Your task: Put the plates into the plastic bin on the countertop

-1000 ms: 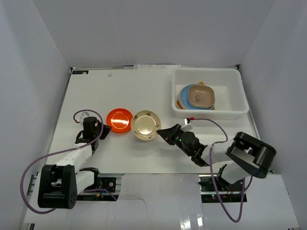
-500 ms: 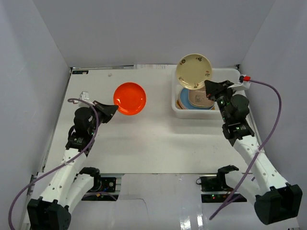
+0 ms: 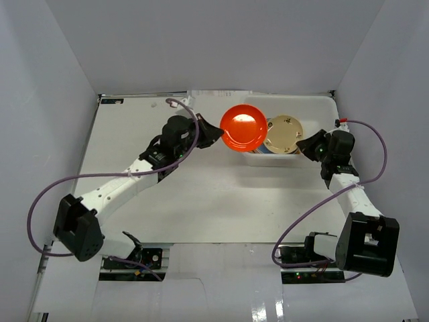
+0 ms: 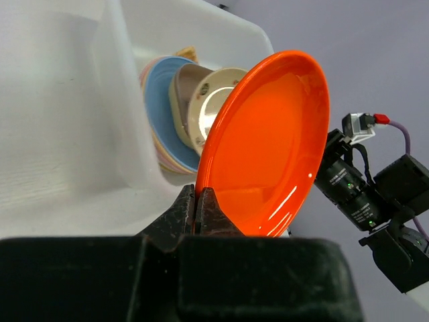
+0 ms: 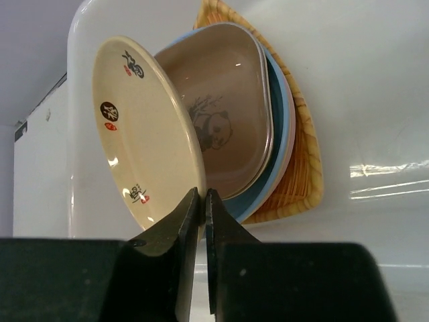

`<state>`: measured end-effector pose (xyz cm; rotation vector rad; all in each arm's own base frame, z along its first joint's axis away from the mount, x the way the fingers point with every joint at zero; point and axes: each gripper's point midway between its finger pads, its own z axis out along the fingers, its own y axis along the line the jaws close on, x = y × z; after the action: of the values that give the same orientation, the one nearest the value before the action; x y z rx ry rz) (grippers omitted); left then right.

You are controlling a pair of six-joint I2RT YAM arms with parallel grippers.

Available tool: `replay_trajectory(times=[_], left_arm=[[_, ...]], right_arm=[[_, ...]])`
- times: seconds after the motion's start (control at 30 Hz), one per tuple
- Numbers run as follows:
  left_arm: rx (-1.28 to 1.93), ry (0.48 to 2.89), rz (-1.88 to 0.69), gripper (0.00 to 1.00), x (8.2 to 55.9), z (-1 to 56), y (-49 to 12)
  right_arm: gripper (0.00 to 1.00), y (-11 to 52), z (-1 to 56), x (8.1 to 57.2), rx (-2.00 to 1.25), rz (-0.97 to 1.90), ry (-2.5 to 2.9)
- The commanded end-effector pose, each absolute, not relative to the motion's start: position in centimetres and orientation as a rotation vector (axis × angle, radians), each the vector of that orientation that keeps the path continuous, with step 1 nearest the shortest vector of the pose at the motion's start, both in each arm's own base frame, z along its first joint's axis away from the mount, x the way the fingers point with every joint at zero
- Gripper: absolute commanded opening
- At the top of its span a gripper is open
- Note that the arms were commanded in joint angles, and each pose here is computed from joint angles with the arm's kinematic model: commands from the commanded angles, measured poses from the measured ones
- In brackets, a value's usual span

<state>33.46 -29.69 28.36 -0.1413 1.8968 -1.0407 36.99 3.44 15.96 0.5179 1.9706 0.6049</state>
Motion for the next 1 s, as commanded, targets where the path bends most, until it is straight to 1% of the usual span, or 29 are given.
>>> replay_trajectory(times=[0.0,0.03,0.07,0.1,0.13,0.23,0.27,0.3,0.43,0.5,0.6,0.63,0.67,0.73,0.77,0.8,0.87,0.9,0.93,0.97], left_arm=[[-0.062,1.781,-1.069,0.0,34.1,33.0,-33.1],[-0.053,1.788,-1.061,0.0,34.4,32.8,-33.8],[-0.051,1.825,-1.041,0.0,35.2,31.3,-34.7],[-0.05,1.821,-1.04,0.0,35.7,32.0,-35.2],[-0.045,1.828,-1.037,0.0,35.9,31.9,-35.9],[-0.037,1.859,-1.016,0.0,37.2,30.8,-37.8],[-0.035,1.863,-1.016,0.0,37.5,30.6,-38.3],[-0.032,1.869,-1.014,0.0,38.1,30.2,-39.3],[-0.031,1.94,-0.979,0.0,39.5,27.7,-41.1],[-0.015,1.982,-0.969,0.0,39.8,26.4,-42.1],[0.016,2.034,-0.952,0.0,40.6,24.4,-43.9],[0.024,2.072,-0.932,0.0,41.0,22.5,-44.5],[0.027,2.073,-0.929,0.0,41.4,23.1,-44.8],[0.034,2.101,-0.897,0.0,41.9,21.7,-45.3],[0.033,2.092,-0.895,0.0,42.2,22.4,-45.4],[0.039,2.095,-0.884,0.02,42.5,22.2,-45.6],[0.057,2.131,-0.868,0.13,42.7,21.1,-46.0],[0.063,2.117,-0.886,0.2,42.9,22.1,-46.4],[0.074,2.123,-0.901,0.32,42.7,22.1,-46.6],[0.072,2.126,-0.903,0.39,42.5,22.0,-46.6]], right_arm=[[0.14,4.9,17.0,37.3,0.424,0.699,1.949],[0.34,4.9,17.0,37.1,0.422,0.702,1.952],[0.42,4.9,16.9,37.1,0.424,0.695,1.958],[0.51,4.7,16.9,36.9,0.426,0.678,1.959],[0.69,4.4,17.7,36.8,0.422,0.657,1.936],[0.87,3.4,19.7,36.3,0.43,0.603,1.885],[0.87,2.9,20.2,36.1,0.443,0.582,1.876],[0.87,2.4,21.9,35.6,0.442,0.565,1.827],[0.8,0.4,25.4,33.6,0.49,0.473,1.708],[0.78,0.1,27.2,32.4,0.487,0.449,1.643],[0.76,1.3,27.9,31.5,0.431,0.501,1.638],[0.76,2.0,28.2,31.3,0.401,0.533,1.647],[0.75,2.3,28.2,31.2,0.389,0.548,1.651],[0.75,3.0,28.1,30.9,0.36,0.58,1.652],[0.75,3.2,28.1,30.8,0.354,0.591,1.653],[0.75,3.3,28.0,30.7,0.347,0.6,1.652],[0.75,3.6,27.7,30.6,0.337,0.614,1.66],[0.74,3.7,27.3,30.5,0.338,0.618,1.671],[0.74,3.8,27.1,30.5,0.334,0.623,1.674],[0.75,3.9,26.9,30.5,0.335,0.624,1.68]])
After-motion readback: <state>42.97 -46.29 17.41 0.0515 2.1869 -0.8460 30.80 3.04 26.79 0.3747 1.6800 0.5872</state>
